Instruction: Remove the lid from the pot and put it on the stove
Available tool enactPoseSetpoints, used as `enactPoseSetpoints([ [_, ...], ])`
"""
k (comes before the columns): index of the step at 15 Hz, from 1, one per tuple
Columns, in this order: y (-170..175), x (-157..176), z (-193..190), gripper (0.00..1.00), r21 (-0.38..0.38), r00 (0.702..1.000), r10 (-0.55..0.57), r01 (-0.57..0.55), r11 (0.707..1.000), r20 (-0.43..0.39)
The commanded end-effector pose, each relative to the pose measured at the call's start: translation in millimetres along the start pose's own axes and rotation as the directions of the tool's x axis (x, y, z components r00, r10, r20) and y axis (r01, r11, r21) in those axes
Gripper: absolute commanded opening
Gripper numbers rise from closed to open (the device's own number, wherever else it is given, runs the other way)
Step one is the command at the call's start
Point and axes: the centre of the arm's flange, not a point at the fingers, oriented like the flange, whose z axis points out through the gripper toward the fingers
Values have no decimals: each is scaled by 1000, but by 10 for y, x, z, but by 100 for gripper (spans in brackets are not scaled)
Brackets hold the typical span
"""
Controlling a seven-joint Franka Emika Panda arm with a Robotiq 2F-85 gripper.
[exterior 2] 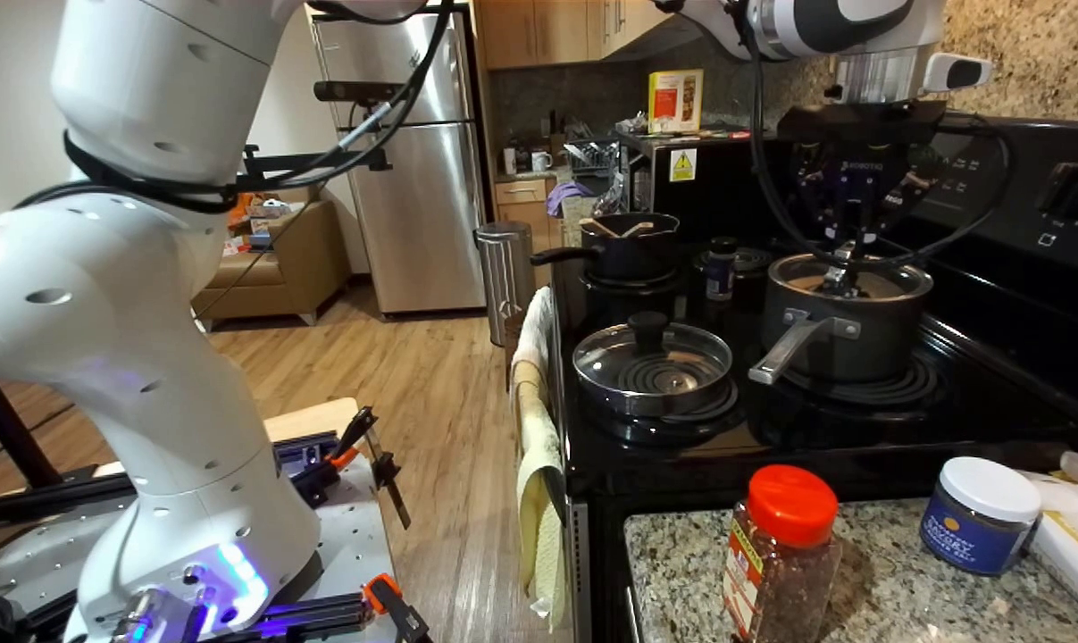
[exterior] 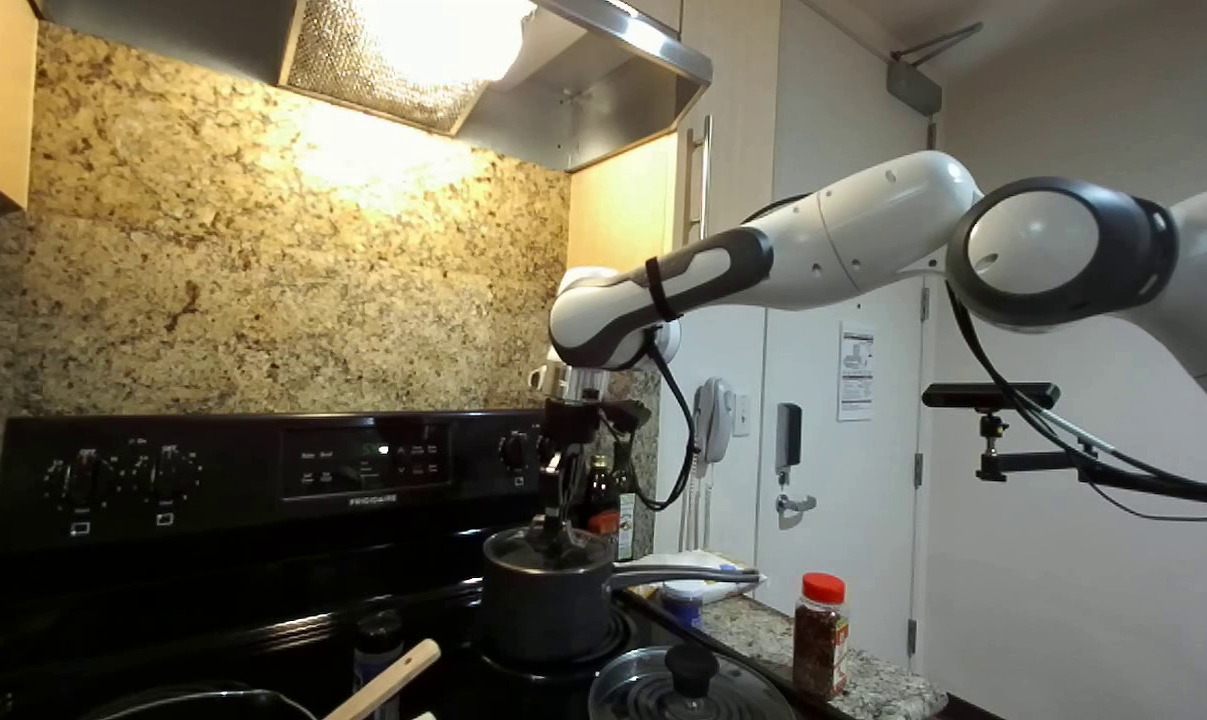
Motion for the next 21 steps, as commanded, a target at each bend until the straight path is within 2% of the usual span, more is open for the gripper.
enactPoseSetpoints([
  [1,-2,31,-123,11,-2,1000,-4,4,1000,10],
  [6,-175,-68,-538,11,13,1000,-26,26,1000,8],
  [11,-484,-245,-1150,11,39,999,-32,32,999,5],
  [14,-688,-369,-1364,11,59,999,-46,45,997,11],
  [17,-959,-505,-1383,11,53,997,-71,70,996,18],
  [21,-1373,-759,-1078,11,55,996,-71,68,996,48],
])
